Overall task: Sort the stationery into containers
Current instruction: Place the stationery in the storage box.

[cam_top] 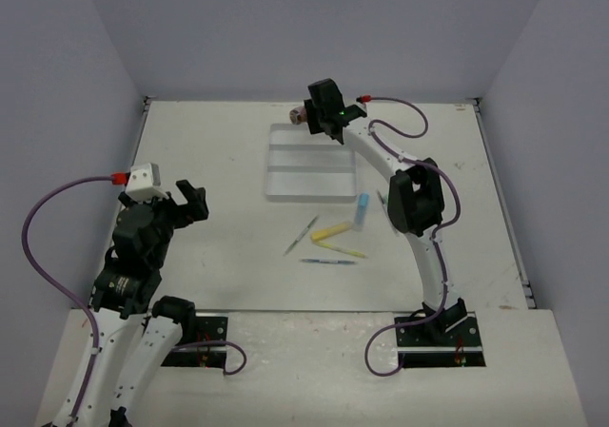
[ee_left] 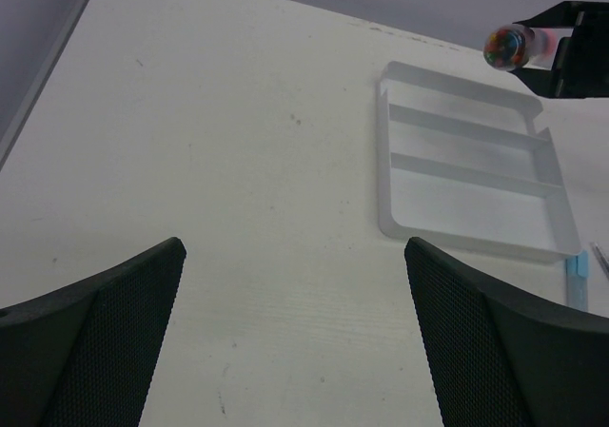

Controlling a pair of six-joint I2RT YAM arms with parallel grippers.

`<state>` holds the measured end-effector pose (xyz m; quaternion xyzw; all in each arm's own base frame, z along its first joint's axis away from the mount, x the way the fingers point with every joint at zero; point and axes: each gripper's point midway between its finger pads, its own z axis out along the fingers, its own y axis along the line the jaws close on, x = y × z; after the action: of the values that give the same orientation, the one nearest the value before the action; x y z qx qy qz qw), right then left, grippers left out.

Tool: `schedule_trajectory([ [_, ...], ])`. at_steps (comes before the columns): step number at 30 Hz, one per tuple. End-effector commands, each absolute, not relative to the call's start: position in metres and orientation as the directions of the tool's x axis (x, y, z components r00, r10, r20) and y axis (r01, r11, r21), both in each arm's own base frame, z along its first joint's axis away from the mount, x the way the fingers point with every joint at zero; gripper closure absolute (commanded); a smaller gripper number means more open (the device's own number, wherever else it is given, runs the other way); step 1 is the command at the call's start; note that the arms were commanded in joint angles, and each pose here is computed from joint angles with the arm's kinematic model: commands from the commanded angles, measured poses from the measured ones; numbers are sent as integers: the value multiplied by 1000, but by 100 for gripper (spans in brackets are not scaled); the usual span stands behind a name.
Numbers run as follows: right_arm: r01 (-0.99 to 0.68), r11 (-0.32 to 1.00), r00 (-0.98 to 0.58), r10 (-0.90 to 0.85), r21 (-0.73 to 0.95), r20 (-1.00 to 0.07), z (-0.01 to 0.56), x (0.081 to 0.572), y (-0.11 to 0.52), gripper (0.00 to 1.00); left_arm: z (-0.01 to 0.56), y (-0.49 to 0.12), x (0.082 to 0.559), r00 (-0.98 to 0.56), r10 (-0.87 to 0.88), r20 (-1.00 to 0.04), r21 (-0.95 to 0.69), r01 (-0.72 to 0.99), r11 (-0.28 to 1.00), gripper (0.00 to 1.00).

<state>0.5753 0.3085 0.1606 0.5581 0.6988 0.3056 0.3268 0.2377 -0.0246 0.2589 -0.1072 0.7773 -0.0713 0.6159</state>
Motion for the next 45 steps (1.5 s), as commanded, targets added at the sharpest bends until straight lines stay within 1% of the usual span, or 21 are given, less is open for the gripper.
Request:
schedule_trajectory([
  [1,591,50,-22,999,805,-46,170,584,295,100,270,-28,244,-178,-259,-949,-254,-47,966,0],
  [8,646,40,21,997,762,-70,146,574,280,100,267,-30,245,-189,-254,-949,-251,-42,967,0],
  [12,676,15,16,999,737,-35,134,571,277,100,267,-30,245,-191,-254,-948,-250,-42,967,0],
  [15,688,15,13,999,726,-33,130,568,274,100,267,-30,246,-191,-254,-948,-250,-43,967,0],
  [20,724,-11,0,1000,689,17,114,566,274,95,267,-29,245,-191,-253,-948,-248,-50,967,0],
  [27,721,10,-39,999,693,26,113,580,273,94,268,-28,244,-185,-256,-949,-251,-53,967,0],
  [30,722,24,-64,997,691,32,110,584,276,91,268,-28,244,-185,-256,-949,-251,-50,967,0],
  [31,727,23,-68,997,686,38,108,584,276,88,268,-28,244,-184,-255,-949,-250,-50,967,0],
  [34,727,28,-73,997,686,37,109,584,274,70,268,-27,244,-180,-257,-950,-251,-54,967,0],
  [35,725,31,-77,996,688,36,110,585,275,66,268,-26,244,-179,-256,-950,-249,-60,967,0],
  [36,723,38,-84,996,690,33,111,585,275,60,268,-25,244,-181,-256,-950,-248,-66,967,0],
  [40,708,65,-110,994,703,20,119,586,277,47,267,-25,244,-183,-255,-949,-247,-68,967,0],
  [45,651,120,-168,986,750,-13,149,591,281,28,266,-25,245,-188,-254,-949,-245,-70,967,0],
])
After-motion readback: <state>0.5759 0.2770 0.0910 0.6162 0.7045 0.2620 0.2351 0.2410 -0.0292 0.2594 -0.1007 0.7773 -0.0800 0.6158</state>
